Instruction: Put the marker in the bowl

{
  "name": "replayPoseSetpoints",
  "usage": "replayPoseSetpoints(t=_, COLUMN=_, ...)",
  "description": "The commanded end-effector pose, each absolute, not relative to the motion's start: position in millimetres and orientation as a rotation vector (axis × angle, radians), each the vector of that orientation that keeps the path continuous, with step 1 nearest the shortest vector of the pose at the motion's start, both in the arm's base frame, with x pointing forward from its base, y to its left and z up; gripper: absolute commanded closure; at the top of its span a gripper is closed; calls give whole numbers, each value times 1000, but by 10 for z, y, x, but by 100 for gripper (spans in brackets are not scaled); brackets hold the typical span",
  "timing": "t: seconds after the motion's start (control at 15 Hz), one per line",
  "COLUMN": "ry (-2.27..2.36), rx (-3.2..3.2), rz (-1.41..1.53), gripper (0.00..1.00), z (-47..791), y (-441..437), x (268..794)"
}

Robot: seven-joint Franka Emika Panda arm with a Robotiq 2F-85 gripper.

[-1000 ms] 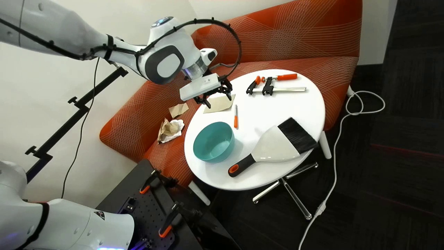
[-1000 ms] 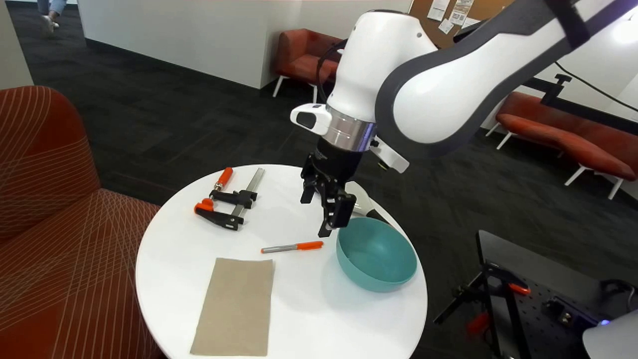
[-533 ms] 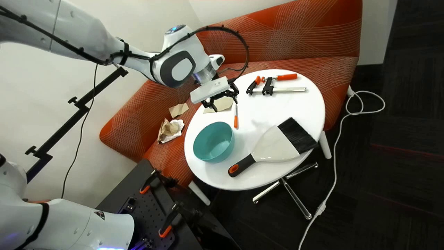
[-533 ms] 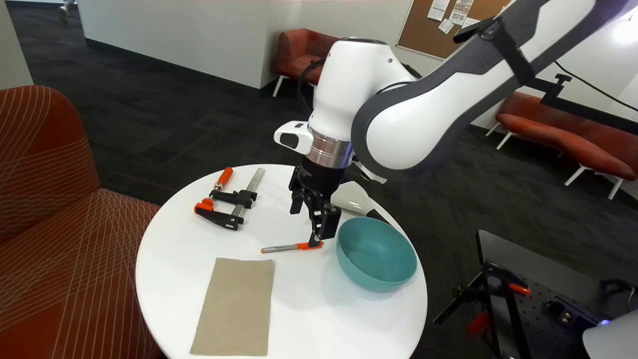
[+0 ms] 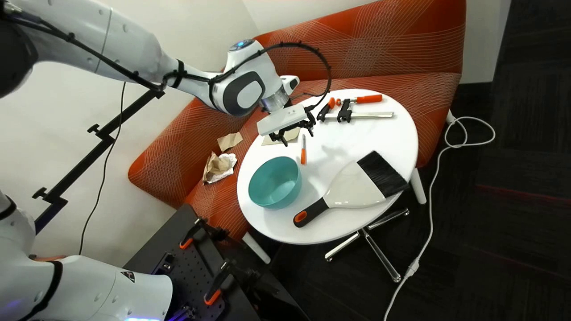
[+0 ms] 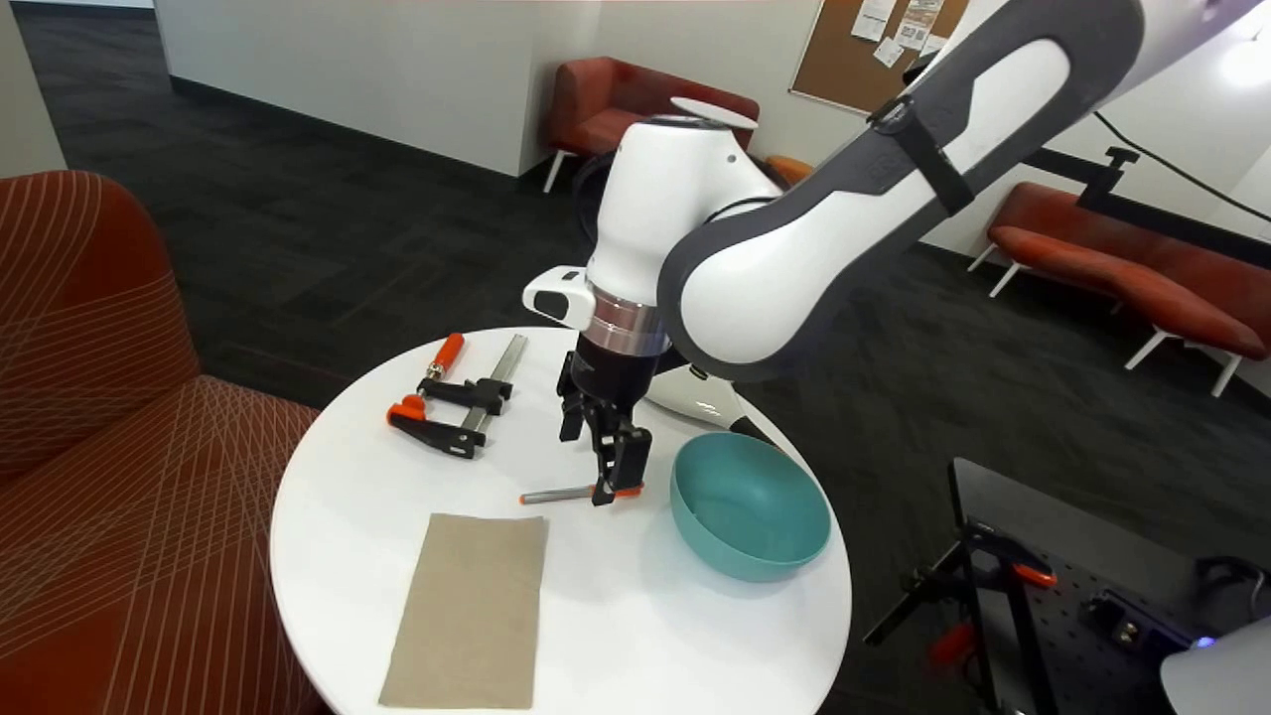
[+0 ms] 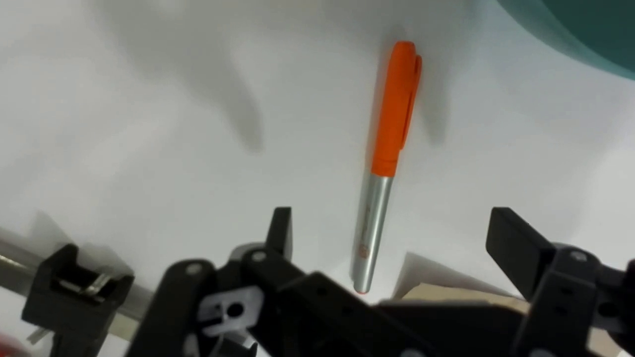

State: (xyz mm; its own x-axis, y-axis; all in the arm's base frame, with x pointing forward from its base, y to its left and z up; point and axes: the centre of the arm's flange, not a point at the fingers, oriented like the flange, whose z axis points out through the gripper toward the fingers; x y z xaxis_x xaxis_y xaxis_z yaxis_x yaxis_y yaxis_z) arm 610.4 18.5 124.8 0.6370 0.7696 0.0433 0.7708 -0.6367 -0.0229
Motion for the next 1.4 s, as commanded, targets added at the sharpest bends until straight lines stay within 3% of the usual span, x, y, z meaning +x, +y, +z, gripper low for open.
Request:
replayPoseSetpoints(t=0.0, ry=-1305, rx=-2794, rz=-19, gripper=0, z=1133, y=183, x=6252)
replayPoseSetpoints(t=0.33, ry=-1292, rx=-2788, rz=14, gripper=0, z=984, y=162, x=6266)
replayPoseSetpoints(t=0.4, ry=-1291, rx=-2789, rz=18, gripper=25, z=965, y=160, x=6264)
replayPoseSetpoints(t=0.53, ry=-1291, rx=-2787, rz=25, gripper=34, z=936, y=163, x=6261)
replayPoseSetpoints(t=1.07, ry=-1250, rx=-2822, rz=-7, gripper=96, z=1060, y=144, x=6270)
replayPoseSetpoints(t=1.13, ry=-1246, rx=-2820, rz=-25, gripper=100, z=1131, y=171, x=6256)
replayPoseSetpoints(t=1.33, ry=-1248, rx=-2817, rz=-95, gripper=97, z=1450, y=300, x=6233)
